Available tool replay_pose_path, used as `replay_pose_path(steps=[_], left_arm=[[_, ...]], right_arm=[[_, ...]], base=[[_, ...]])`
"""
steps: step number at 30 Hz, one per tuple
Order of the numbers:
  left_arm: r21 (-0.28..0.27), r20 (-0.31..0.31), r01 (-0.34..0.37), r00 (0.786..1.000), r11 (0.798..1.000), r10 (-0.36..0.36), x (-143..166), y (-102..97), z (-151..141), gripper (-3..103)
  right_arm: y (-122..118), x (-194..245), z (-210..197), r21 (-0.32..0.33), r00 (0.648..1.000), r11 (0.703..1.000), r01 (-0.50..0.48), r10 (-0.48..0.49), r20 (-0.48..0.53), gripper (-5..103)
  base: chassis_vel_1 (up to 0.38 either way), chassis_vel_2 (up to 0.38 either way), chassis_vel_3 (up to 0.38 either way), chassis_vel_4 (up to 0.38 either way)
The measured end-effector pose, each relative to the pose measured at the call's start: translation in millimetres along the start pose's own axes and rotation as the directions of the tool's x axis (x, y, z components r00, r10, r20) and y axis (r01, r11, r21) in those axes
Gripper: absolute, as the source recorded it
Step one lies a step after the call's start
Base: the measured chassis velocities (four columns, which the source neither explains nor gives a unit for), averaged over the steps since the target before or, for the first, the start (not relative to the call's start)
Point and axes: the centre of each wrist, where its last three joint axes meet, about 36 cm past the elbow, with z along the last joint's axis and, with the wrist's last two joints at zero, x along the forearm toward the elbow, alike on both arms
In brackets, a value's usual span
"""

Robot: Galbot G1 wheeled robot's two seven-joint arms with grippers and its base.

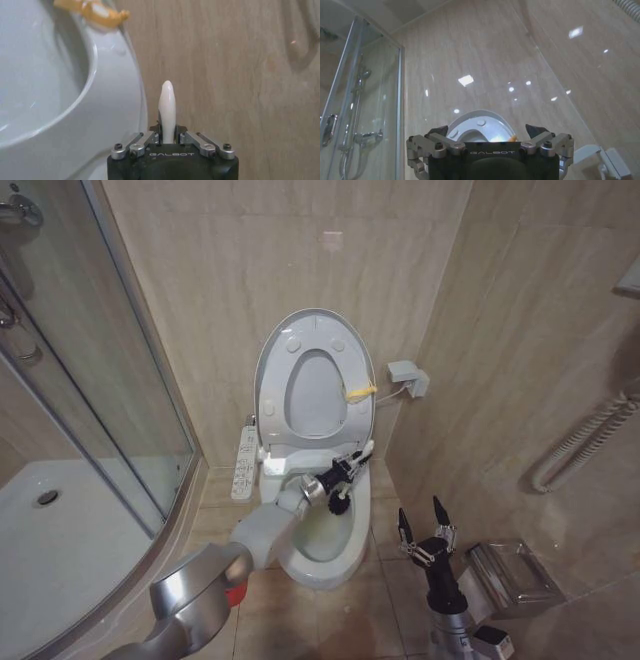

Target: Open the toilet lid, clean the toilet bowl with a toilet brush, close the toilet lid, and flush.

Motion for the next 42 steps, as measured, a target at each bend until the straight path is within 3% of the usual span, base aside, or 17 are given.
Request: replay_pose_path(steps=[4,9,12,17,21,25,32,36,39,42], left_arm=[[0.017,-0.067,-0.001,0.998,1.0,0.002,22.4,-12.4,20.2,19],[0.013,-0.084,0.012,0.996,1.0,-0.011,35.6,-8.0,23.4,19],[0.014,0.021,0.004,1.0,1.0,-0.004,-2.0,-7.2,-0.6,19],[0.012,0.032,0.007,0.999,1.0,-0.007,-7.3,-4.6,-4.2,19],[0.048,-0.067,0.04,0.997,0.998,-0.037,25.3,-15.3,23.3,19],[0.045,-0.109,0.041,0.993,0.998,-0.036,38.6,-17.9,31.9,19],[-0.011,-0.155,0.034,0.987,0.999,-0.036,68.5,7.6,29.5,19],[0.034,-0.088,0.032,0.996,0.999,-0.029,52.9,6.3,20.5,19],[0.095,0.023,0.023,0.999,0.995,-0.025,8.1,-9.5,5.8,19],[0.111,0.049,0.039,0.998,0.993,-0.045,-1.6,-8.8,0.9,19]], right_arm=[[-1.0,-0.1,0.1,0.001,1.0,1.0,0.005,-0.005,-0.001,100],[-0.9,-0.7,0.0,0.0,1.0,1.0,0.008,-0.008,-0.001,100],[3.6,-1.5,2.8,-0.006,1.0,1.0,0.014,-0.014,-0.002,100],[5.4,-1.6,3.8,-0.01,1.0,1.0,0.023,-0.023,-0.001,100],[2.6,1.9,1.2,-0.009,1.0,0.999,0.031,-0.031,-0.002,100],[1.1,3.1,1.6,-0.009,1.0,1.0,0.029,-0.029,-0.004,100],[6.1,0.2,6.9,-0.02,0.999,0.999,0.032,-0.032,0.001,100],[6.5,-1.2,7.9,-0.02,0.999,0.999,0.037,-0.037,0.001,100],[6.5,-0.5,8.7,-0.02,0.999,0.999,0.037,-0.037,-0.002,100],[5.5,1.2,7.8,-0.017,0.999,0.999,0.035,-0.035,-0.005,100]], base=[[0.0,0.0,0.0,0.0],[0.0,0.0,0.0,0.0],[0.0,0.0,0.0,0.0],[0.0,0.0,0.0,0.0],[0.0,0.0,0.0,0.0],[0.0,0.0,0.0,0.0],[0.0,0.0,0.0,0.0],[0.0,0.0,0.0,0.0],[0.0,0.0,0.0,0.0],[-0.006,-0.019,-0.008,-0.004]])
